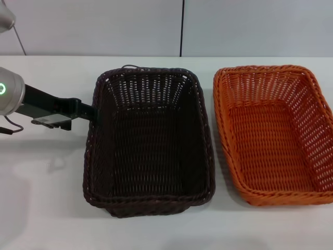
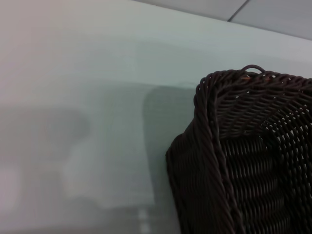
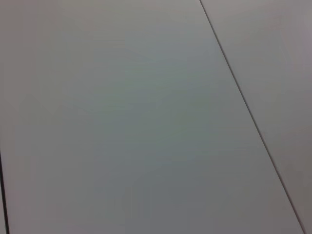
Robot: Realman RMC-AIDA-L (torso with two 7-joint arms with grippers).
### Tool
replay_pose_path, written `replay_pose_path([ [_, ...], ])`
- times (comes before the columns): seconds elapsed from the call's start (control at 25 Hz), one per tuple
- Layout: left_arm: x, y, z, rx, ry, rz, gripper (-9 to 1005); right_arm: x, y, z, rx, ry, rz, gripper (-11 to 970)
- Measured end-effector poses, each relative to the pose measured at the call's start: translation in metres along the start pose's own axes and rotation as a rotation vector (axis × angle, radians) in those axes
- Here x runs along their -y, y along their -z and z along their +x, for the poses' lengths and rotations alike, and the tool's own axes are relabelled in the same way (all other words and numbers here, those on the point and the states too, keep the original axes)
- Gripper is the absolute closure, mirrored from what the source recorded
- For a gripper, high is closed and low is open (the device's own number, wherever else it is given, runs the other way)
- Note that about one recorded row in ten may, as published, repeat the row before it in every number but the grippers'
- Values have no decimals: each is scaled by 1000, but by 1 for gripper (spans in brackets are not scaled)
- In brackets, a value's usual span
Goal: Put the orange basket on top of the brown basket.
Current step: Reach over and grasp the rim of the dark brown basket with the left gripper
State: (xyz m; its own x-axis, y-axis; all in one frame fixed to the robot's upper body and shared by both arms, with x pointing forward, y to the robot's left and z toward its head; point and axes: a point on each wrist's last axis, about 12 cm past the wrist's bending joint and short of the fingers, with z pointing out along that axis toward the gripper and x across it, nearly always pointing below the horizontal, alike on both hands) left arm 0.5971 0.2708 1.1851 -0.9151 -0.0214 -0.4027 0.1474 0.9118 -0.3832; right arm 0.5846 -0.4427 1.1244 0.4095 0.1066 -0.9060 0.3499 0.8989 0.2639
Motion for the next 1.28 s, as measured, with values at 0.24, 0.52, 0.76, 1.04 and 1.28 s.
replay_pose_path([
  [0.24, 3, -11, -1, -24, -7, 10, 177, 1, 0, 1, -10, -1, 6, 459],
  [0.52, 7, -26, -2, -56, -21, 33, 186, 2, -1, 1, -17, 0, 13, 459],
  [0.76, 7, -31, -1, -61, -14, 43, 194, 3, -3, 0, -13, 2, 12, 459],
  [1.04, 7, -31, -2, -69, -8, 50, 242, 4, -7, -3, -8, 6, 13, 459],
  [1.28, 7, -31, -3, -67, -13, 43, 369, 4, -10, -5, -6, 8, 12, 459],
])
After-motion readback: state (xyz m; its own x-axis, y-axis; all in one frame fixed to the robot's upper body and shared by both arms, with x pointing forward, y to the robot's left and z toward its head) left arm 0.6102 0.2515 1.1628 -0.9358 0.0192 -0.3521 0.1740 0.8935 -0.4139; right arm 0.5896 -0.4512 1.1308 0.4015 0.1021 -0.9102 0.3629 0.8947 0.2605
